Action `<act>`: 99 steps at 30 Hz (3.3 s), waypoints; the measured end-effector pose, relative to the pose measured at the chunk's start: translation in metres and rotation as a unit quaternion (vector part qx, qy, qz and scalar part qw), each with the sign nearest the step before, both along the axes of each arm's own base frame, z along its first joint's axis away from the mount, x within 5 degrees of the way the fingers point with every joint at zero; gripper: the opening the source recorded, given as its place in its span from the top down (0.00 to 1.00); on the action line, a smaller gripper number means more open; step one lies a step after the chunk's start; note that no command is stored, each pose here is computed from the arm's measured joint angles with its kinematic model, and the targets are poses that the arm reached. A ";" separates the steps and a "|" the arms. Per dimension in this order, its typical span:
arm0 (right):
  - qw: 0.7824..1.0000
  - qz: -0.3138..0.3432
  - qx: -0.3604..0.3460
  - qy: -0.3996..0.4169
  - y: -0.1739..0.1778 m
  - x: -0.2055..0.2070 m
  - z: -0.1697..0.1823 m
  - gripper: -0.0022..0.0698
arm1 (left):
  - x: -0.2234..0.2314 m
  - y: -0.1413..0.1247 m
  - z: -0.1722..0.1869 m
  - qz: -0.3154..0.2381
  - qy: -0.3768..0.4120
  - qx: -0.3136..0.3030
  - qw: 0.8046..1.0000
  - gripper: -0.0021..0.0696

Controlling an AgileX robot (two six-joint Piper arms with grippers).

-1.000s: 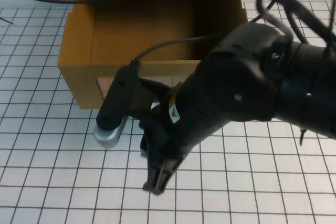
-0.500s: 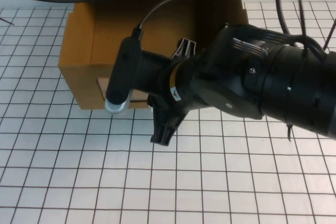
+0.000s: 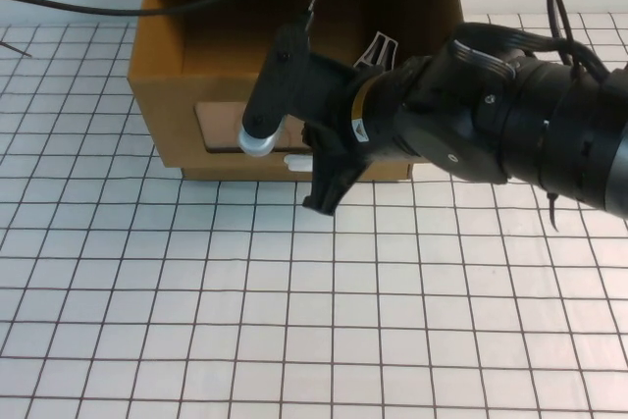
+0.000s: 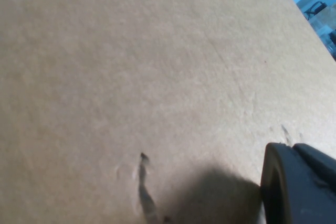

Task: Close the shoe box
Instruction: Close the shoe box with your right arm

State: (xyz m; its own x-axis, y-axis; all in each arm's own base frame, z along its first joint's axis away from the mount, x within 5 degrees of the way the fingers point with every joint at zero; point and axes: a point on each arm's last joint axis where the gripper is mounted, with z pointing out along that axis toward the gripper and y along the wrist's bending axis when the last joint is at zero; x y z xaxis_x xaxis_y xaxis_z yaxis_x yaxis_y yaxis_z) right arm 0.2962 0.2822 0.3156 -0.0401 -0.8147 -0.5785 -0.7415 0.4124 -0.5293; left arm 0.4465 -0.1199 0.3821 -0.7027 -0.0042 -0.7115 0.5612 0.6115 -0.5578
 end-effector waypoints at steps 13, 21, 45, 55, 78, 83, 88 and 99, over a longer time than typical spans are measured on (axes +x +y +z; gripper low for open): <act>0.999 -0.001 0.043 -0.018 0.008 0.022 -0.003 0.99 | 0.001 0.001 0.000 0.006 -0.003 0.002 1.000 0.98; 0.995 -0.038 0.089 -0.005 0.010 0.041 0.003 0.99 | 0.001 0.001 0.000 0.006 -0.003 0.003 1.000 0.98; 0.986 0.109 0.055 0.117 0.020 -0.017 0.029 0.99 | 0.000 0.000 0.000 0.003 -0.001 0.002 1.000 0.98; 0.981 0.074 0.009 0.181 0.019 -0.006 -0.005 0.99 | 0.000 0.000 0.000 0.001 0.000 0.001 1.000 0.98; 0.978 0.056 0.006 0.202 -0.030 -0.008 -0.005 0.99 | 0.000 0.002 0.000 0.000 0.002 -0.001 1.000 0.98; 0.986 0.020 0.010 0.167 -0.026 0.008 -0.019 0.99 | 0.000 0.003 -0.001 -0.001 0.006 -0.003 1.000 0.98; 0.992 0.010 0.021 0.127 -0.019 0.025 -0.034 0.99 | 0.000 0.003 -0.001 -0.002 0.006 -0.003 1.000 0.98; 0.991 -0.020 0.064 0.120 -0.020 0.054 -0.040 0.99 | 0.000 0.003 -0.001 -0.002 0.006 -0.004 1.000 0.98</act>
